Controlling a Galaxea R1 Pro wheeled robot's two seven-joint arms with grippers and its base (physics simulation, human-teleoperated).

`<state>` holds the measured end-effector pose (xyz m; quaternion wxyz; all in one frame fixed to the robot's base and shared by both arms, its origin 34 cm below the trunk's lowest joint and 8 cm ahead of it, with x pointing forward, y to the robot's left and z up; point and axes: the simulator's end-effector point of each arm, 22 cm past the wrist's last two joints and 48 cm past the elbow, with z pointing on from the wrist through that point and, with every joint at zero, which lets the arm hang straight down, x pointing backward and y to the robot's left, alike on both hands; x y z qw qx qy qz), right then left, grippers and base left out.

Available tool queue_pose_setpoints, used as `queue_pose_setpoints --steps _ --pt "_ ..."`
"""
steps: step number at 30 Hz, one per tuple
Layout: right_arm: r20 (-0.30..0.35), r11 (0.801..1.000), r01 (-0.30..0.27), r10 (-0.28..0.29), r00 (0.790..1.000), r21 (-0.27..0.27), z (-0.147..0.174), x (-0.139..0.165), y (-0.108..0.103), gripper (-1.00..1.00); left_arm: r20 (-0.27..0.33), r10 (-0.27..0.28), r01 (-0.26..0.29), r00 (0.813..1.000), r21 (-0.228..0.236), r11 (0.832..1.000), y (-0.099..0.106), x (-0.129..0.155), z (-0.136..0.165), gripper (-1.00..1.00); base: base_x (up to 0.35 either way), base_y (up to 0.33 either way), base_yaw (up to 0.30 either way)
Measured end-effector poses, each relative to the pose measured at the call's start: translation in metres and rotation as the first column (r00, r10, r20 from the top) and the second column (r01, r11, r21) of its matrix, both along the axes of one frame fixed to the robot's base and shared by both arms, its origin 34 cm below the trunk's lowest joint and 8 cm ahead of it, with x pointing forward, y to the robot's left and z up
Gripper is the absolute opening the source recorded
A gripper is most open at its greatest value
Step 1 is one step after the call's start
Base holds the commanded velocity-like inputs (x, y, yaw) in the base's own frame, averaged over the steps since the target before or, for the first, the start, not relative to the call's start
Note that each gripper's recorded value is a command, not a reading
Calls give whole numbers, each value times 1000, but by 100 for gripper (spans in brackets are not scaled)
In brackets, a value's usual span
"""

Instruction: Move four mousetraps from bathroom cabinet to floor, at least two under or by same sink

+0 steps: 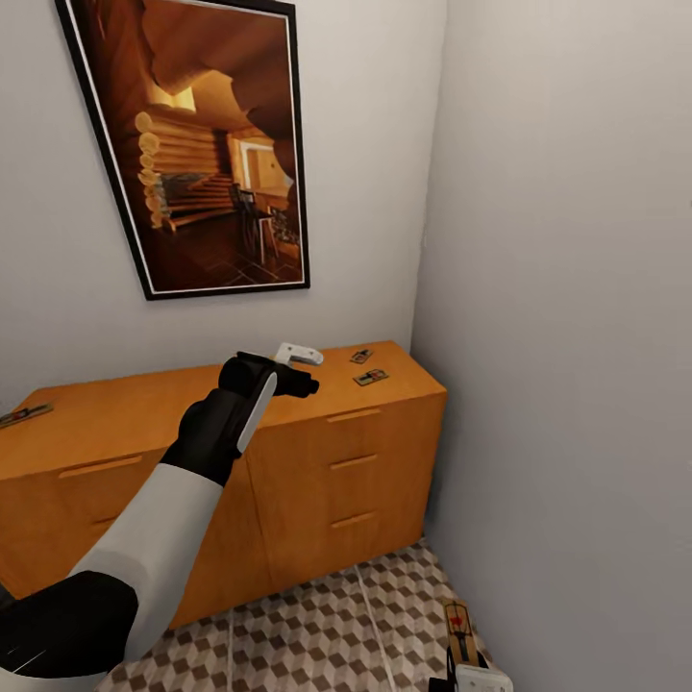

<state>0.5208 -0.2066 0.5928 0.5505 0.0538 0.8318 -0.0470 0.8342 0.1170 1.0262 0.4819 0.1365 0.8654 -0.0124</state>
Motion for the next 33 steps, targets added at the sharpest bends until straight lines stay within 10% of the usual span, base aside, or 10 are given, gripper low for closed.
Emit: queue_pose_setpoints --steps 33 --pt "2 1000 0 0 1000 1 0 0 0 -100 -34 -1 2 999 4 1000 0 0 -16 100 147 0 -3"
